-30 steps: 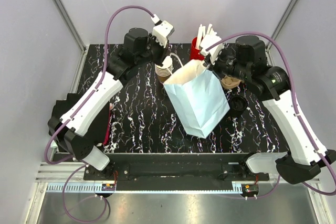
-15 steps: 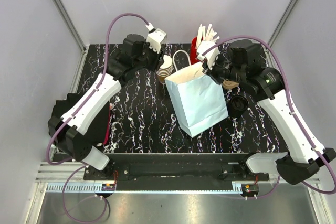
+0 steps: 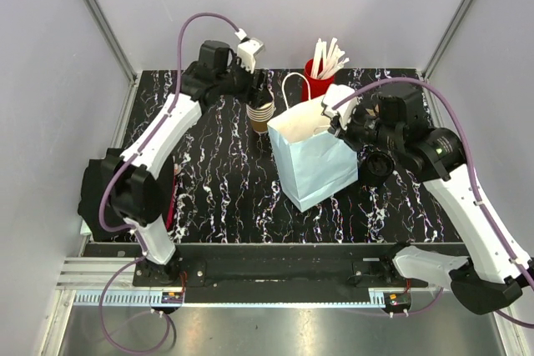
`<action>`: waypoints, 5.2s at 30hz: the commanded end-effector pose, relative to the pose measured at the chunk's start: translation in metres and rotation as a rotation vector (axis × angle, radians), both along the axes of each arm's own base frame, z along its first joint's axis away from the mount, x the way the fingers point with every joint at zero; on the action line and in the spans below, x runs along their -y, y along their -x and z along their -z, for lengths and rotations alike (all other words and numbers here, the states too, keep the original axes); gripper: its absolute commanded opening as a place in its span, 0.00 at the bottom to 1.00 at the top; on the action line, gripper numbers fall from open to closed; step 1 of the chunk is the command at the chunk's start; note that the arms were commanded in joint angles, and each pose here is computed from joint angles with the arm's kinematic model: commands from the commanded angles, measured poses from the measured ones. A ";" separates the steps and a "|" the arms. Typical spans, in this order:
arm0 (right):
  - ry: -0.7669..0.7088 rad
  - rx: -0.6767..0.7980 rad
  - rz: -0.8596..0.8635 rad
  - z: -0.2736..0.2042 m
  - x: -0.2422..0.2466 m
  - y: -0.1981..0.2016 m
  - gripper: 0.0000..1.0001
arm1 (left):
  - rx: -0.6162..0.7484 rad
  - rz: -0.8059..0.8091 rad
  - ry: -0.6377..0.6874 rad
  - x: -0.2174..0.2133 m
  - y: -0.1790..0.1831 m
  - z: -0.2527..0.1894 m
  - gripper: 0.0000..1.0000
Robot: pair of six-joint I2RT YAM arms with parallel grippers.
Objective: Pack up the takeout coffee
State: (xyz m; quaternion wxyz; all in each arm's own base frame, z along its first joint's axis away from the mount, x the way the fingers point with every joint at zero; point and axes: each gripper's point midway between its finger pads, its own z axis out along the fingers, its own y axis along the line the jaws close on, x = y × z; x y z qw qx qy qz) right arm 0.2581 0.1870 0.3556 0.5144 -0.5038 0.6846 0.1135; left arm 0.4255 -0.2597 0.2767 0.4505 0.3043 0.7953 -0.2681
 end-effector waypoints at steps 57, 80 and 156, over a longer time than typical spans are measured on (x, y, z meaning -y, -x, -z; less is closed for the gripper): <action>-0.038 -0.139 -0.174 0.033 -0.025 0.028 0.00 | 0.083 0.114 0.079 0.008 0.071 -0.049 0.00; -0.121 0.000 -0.110 -0.031 -0.017 0.027 1.00 | 0.232 -0.058 -0.008 -0.038 0.075 -0.086 0.00; -0.230 -0.234 0.477 0.062 -0.083 -0.217 0.82 | 0.550 -0.894 -0.421 -0.287 0.056 -0.154 0.99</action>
